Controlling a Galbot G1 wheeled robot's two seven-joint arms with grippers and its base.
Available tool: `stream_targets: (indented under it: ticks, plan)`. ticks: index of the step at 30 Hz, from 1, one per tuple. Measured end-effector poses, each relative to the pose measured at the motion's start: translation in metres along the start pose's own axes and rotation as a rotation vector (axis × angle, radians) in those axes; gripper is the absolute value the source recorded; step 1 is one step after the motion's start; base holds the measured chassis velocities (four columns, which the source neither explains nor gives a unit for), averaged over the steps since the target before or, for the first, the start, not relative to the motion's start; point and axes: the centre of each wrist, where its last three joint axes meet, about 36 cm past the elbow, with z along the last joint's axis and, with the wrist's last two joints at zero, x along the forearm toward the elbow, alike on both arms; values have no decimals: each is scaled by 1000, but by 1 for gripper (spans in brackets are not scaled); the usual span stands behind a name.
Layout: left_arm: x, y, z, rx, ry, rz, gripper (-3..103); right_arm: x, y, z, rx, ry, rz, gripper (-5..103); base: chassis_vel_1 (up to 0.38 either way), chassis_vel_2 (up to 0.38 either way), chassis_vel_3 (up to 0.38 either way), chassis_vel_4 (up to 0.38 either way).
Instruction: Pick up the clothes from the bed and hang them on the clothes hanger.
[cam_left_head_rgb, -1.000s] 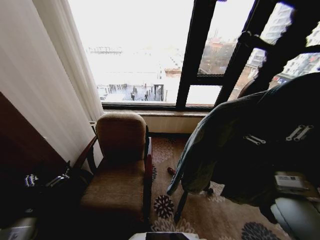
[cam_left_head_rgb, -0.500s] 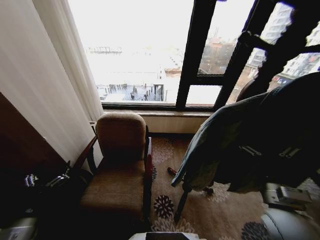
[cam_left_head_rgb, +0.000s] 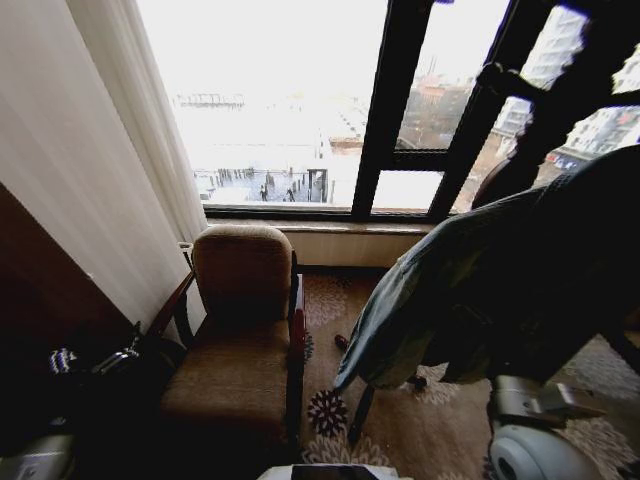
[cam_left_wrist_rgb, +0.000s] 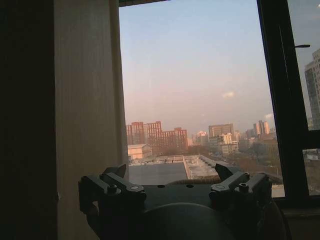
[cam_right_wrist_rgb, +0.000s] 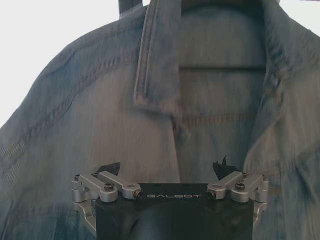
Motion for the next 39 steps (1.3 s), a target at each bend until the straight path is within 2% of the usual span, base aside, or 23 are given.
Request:
stream_targets:
  ticks: [5, 11, 39]
  plan:
    - [0, 0, 0, 0, 0, 0, 100, 17, 14, 11, 39, 60, -21, 100, 0, 0, 0, 0]
    - [0, 0, 0, 0, 0, 0, 100, 21, 15, 13, 64, 80, -21, 100, 0, 0, 0, 0]
    - [0, 0, 0, 0, 0, 0, 100, 20, 13, 13, 72, 82, -17, 100, 17, -14, -21, 15]
